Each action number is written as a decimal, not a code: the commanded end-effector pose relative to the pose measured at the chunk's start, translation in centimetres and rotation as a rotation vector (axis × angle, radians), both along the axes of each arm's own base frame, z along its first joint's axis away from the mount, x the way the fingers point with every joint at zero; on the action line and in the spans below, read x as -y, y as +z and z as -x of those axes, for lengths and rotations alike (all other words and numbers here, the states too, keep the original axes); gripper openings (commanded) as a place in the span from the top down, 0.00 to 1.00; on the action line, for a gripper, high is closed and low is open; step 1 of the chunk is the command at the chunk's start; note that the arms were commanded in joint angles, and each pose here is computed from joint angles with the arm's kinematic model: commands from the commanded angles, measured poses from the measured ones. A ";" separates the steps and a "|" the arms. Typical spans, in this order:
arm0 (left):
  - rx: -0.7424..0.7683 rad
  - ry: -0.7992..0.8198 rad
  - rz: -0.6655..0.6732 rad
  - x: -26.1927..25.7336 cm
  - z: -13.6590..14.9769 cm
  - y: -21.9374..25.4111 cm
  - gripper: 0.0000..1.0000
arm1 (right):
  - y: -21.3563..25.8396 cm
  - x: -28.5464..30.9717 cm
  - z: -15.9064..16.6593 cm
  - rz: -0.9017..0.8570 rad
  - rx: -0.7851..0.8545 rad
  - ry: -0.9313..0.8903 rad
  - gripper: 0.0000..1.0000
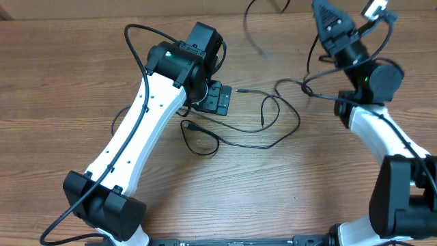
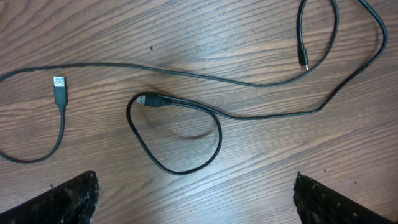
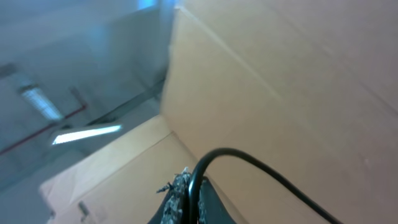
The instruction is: Untangle cables
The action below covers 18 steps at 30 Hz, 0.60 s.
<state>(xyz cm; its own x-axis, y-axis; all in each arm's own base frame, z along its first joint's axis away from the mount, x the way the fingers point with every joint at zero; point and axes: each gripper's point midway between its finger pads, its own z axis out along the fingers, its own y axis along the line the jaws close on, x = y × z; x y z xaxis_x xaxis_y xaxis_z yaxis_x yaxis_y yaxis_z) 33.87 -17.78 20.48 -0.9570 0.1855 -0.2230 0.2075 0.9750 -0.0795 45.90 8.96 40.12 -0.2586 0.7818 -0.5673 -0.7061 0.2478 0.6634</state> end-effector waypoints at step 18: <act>0.000 -0.013 0.009 0.2 0.2 0.1 0.00 | 11.6 -1.4 -3.1 0.576 0.078 -0.163 0.96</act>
<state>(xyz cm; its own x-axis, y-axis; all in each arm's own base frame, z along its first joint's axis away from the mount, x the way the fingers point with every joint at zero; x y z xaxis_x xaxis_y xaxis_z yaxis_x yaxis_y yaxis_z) 33.80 -17.82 20.38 -0.9578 0.1859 -0.2191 0.2080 0.9747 -0.0823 49.47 10.15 50.81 -0.1933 0.4443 -0.8748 -0.6373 0.6211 0.4563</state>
